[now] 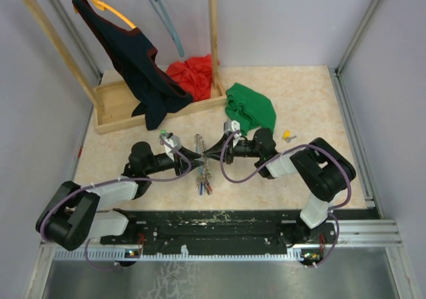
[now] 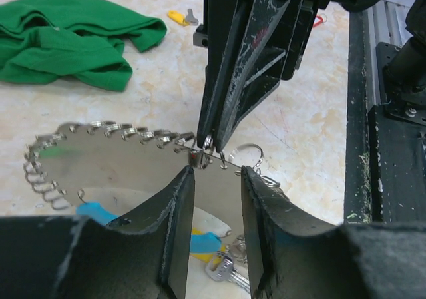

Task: Put the keys on the keyring

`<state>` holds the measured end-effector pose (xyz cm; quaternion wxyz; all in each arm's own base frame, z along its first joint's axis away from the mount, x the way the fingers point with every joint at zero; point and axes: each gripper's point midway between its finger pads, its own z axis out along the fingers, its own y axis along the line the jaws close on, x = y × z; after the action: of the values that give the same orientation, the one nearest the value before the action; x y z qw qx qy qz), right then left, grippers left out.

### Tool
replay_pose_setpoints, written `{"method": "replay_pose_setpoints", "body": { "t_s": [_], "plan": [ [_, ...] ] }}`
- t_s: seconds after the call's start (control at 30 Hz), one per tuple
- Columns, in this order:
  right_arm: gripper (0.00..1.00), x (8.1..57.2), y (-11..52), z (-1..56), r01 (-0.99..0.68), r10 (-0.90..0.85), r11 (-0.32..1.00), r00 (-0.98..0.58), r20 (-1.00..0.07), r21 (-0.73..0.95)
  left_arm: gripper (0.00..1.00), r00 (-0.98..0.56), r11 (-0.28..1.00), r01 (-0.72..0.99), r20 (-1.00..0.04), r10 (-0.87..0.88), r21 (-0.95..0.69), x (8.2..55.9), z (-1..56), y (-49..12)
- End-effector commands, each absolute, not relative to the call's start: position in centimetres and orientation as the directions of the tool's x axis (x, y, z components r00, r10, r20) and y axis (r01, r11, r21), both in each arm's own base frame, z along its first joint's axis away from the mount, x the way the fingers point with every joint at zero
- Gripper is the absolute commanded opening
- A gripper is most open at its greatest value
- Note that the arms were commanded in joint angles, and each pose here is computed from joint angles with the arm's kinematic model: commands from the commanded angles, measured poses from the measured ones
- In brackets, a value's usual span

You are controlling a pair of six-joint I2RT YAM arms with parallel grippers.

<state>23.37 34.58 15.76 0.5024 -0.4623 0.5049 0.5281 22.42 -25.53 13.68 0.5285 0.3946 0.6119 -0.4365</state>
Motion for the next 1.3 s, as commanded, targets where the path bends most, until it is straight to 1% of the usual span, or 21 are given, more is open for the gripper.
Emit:
{"method": "replay_pose_setpoints", "body": {
  "t_s": [0.0,0.13,0.33,0.5,0.63,0.77,0.83,0.93,1.1,1.2,1.27],
  "plan": [
    [0.00,22.9,34.6,18.5,-1.000,0.153,-0.024,0.017,-0.988,-0.021,0.40,-0.055,0.308,0.949,-0.998,-0.037,-0.064,22.8,15.3,-25.4],
    [0.00,22.7,34.7,18.0,-0.999,0.144,-0.037,0.010,-0.989,-0.015,0.40,-0.031,0.313,0.948,-0.997,-0.069,-0.051,22.9,15.7,-24.9],
    [0.00,22.6,34.8,17.7,-0.999,0.142,-0.052,0.003,-0.990,-0.011,0.40,-0.022,0.274,0.961,-0.996,-0.083,-0.044,22.1,15.3,-24.8],
    [0.00,22.5,34.8,17.7,-0.998,0.143,-0.060,0.005,-0.990,-0.014,0.35,-0.022,0.226,0.973,-0.996,-0.090,-0.042,21.9,15.5,-25.2],
    [0.00,22.3,34.8,17.8,-0.998,0.143,-0.069,0.004,-0.990,-0.014,0.34,-0.022,0.215,0.976,-0.996,-0.092,-0.041,22.2,15.5,-25.5],
    [0.00,22.2,34.8,17.9,-0.997,0.142,-0.076,0.003,-0.990,-0.014,0.25,-0.033,0.204,0.978,-0.995,-0.091,-0.052,22.4,15.4,-25.7],
    [0.00,22.2,34.8,17.7,-0.997,0.137,-0.082,0.000,-0.991,-0.012,0.18,-0.031,0.201,0.978,-0.995,-0.097,-0.050,22.3,15.6,-25.8],
    [0.00,22.0,34.8,17.3,-0.995,0.120,-0.095,-0.006,-0.993,-0.005,0.02,-0.023,0.199,0.979,-0.995,-0.098,-0.042,22.4,15.8,-25.8],
    [0.00,22.1,34.0,15.5,-0.995,0.043,-0.092,-0.042,-0.998,0.038,0.01,-0.059,0.211,0.975,-0.998,-0.033,-0.064,22.9,15.1,-25.7],
    [0.13,22.5,32.8,14.8,-0.997,-0.011,-0.053,-0.048,-0.999,0.049,0.01,-0.053,0.239,0.970,-0.998,0.022,-0.046,23.4,15.1,-25.5],
    [0.18,22.9,32.2,14.1,-0.999,-0.068,-0.018,-0.044,-0.997,0.045,0.01,-0.041,0.260,0.965,-0.997,0.060,-0.024,23.7,14.9,-25.4]
  ]
}}
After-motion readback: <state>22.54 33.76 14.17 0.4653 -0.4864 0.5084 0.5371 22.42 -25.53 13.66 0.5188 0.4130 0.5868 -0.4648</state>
